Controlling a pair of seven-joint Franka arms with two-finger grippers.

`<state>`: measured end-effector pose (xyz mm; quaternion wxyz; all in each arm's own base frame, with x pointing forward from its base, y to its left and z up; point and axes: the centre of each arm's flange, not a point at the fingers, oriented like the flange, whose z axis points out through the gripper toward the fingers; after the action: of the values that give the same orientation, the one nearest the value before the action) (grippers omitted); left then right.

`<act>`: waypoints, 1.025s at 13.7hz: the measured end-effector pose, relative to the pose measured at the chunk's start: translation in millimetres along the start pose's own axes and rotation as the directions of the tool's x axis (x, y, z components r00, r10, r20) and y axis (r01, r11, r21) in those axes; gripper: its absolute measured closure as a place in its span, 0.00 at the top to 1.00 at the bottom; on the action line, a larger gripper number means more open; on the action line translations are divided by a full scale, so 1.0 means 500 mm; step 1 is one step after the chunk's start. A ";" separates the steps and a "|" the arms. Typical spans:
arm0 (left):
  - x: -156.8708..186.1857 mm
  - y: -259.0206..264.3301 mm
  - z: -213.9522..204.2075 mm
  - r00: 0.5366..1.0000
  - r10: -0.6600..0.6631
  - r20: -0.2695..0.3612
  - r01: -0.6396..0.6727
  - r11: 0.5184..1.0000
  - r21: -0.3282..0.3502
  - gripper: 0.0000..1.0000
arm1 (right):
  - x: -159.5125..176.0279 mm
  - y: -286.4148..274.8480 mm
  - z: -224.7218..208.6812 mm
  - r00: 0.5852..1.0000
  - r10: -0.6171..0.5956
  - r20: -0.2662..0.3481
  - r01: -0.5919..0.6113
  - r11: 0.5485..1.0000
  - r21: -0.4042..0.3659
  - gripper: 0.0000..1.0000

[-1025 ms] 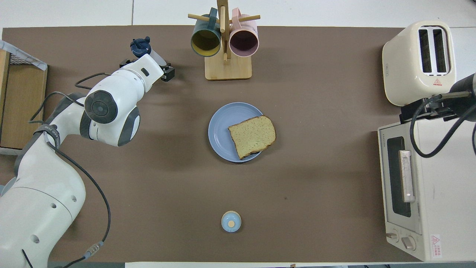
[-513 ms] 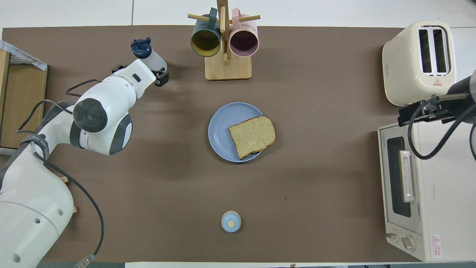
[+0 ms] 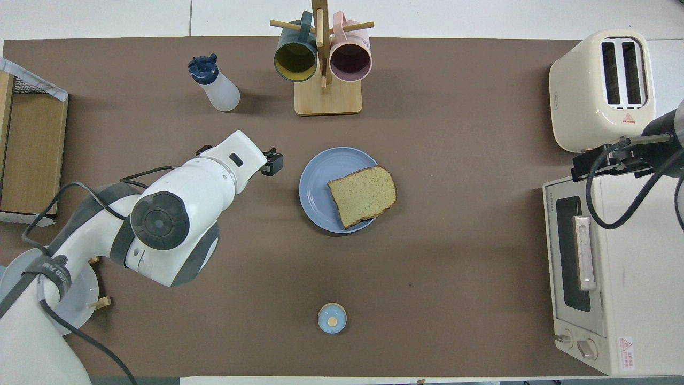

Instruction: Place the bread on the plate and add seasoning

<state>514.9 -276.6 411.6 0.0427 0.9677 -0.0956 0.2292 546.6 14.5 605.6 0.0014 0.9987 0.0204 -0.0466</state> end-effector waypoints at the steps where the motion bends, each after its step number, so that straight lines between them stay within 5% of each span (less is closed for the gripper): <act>1: 0.022 0.018 -0.053 0.999 -0.005 0.040 0.004 1.000 0.026 1.00 | 0.000 0.000 0.000 1.000 0.000 0.000 0.000 1.000 0.000 1.00; 3: 0.086 0.006 -0.162 0.993 -0.045 0.107 0.037 0.997 0.075 1.00 | 0.000 0.000 0.000 1.000 0.000 0.001 0.000 1.000 0.000 1.00; 7: 0.189 -0.115 -0.323 0.974 -0.049 0.221 0.037 0.998 0.060 1.00 | 0.000 -0.001 0.000 1.000 0.000 0.001 0.000 1.000 0.000 1.00; 11: 0.194 -0.335 -0.365 0.932 0.052 0.359 -0.075 0.996 0.052 1.00 | 0.000 -0.001 0.000 1.000 -0.001 0.002 0.001 1.000 0.000 1.00; 14: 0.178 -0.415 -0.372 0.909 0.100 0.406 -0.120 0.992 0.026 1.00 | 0.000 -0.001 0.001 1.000 -0.001 0.003 0.001 1.000 0.000 1.00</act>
<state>554.1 -64.8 609.6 -0.0152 0.9880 -0.1508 0.0291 546.4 15.0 604.8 0.0015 0.9986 0.0209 -0.0479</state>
